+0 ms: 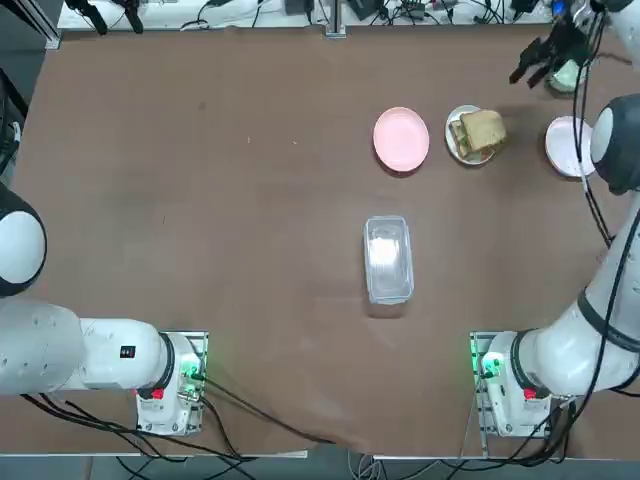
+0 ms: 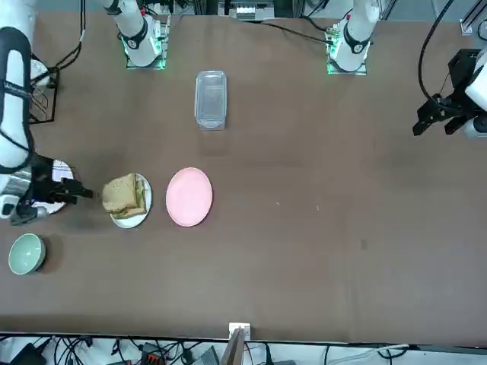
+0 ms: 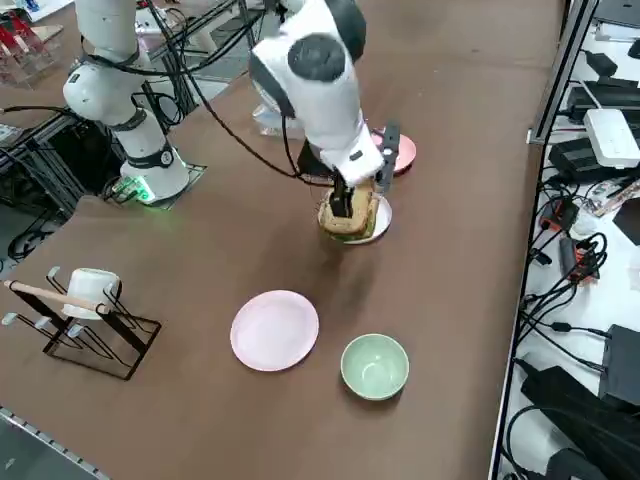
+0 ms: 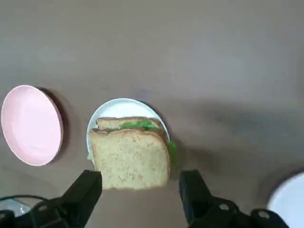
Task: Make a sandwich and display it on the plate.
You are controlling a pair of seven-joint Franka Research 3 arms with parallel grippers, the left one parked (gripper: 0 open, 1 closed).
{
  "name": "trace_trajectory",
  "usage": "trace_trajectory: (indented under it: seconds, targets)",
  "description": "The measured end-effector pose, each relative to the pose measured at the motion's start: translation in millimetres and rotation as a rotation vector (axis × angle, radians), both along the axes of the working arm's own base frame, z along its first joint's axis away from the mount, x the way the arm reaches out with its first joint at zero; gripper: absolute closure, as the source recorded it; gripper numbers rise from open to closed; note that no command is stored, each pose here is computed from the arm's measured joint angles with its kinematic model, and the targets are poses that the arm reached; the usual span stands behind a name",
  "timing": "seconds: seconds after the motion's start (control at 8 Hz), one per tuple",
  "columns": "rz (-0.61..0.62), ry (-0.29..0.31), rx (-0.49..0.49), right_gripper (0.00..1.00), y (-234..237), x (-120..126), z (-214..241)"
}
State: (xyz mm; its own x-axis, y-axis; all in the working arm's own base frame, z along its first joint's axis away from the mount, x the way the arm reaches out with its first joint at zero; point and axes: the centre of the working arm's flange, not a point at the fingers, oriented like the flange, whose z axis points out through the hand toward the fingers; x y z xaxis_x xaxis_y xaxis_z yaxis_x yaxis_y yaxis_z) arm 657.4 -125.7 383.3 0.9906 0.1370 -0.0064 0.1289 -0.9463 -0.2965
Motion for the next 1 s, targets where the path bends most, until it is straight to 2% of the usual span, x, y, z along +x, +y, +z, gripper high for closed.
trace_trajectory:
  seconds: [0.5,0.75,1.0]
  targets:
    - [0.068,-0.043,-0.185,0.0,30,13,112]
    - [0.059,-0.069,-0.231,0.0,57,2,161]
    - [-0.016,-0.071,-0.236,0.0,65,-18,201]
